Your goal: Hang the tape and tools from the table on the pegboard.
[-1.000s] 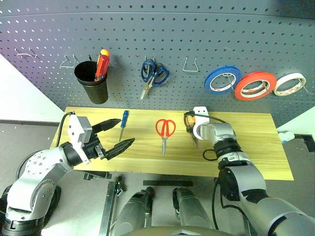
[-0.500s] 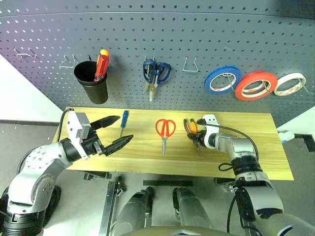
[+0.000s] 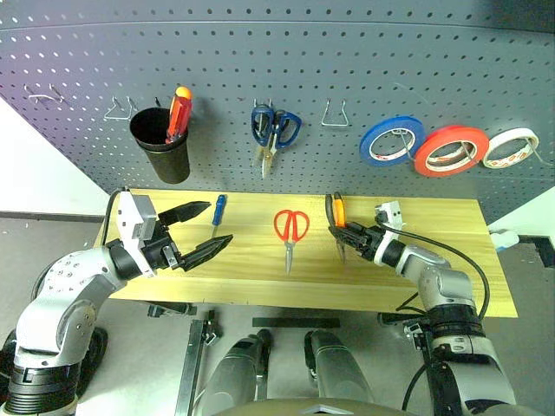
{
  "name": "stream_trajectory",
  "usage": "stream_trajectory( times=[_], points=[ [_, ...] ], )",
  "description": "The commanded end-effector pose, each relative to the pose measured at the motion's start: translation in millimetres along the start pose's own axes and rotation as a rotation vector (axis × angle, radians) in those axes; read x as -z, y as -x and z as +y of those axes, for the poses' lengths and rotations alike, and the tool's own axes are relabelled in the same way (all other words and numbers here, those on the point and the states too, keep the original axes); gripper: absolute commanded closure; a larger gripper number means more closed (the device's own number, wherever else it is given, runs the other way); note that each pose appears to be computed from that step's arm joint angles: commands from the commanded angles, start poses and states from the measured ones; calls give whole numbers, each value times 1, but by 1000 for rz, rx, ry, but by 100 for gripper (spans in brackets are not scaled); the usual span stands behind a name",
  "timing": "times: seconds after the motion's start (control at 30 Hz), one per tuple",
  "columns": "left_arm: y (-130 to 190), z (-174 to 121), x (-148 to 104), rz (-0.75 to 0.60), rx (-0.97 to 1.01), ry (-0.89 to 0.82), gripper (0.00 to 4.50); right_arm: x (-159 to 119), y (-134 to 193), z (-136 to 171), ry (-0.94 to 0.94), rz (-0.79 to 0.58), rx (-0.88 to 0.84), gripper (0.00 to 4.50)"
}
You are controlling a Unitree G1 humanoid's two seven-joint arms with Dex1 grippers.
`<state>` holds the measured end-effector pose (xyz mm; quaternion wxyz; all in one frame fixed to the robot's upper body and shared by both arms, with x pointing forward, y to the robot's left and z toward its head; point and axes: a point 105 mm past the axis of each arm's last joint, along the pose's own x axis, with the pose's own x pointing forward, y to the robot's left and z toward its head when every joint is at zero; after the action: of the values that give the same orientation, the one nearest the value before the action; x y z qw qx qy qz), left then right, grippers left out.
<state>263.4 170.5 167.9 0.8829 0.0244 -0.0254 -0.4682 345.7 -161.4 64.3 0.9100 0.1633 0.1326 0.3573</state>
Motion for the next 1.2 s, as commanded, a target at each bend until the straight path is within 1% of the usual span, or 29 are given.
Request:
stream_trajectory(
  times=[0.03,0.13,0.27,0.53,0.63,0.87,1.0,1.1,1.2],
  points=[
    [2,3,-8,-13,0,-38,0,-31,6,27,38,-153,-137,237],
    [2,7,-8,-7,-2,-53,0,-42,13,41,105,-231,-187,237],
    [1,11,-9,-11,-2,-60,0,-54,16,56,145,-297,-241,237],
    [-3,17,-12,-31,-8,-67,0,-95,9,74,171,-428,-297,237],
    [-3,21,-14,-45,-27,-71,0,-110,5,79,192,-477,-293,237],
    [-2,22,-17,-70,-43,-61,0,-136,0,94,238,-558,-323,237],
    [-3,21,-18,-86,-44,-48,0,-146,0,103,264,-588,-353,237],
    [-3,20,-18,-89,-45,-40,0,-161,-1,103,285,-627,-331,237],
    [-3,21,-18,-89,-45,-47,0,-174,-7,94,320,-659,-241,237]
  ],
)
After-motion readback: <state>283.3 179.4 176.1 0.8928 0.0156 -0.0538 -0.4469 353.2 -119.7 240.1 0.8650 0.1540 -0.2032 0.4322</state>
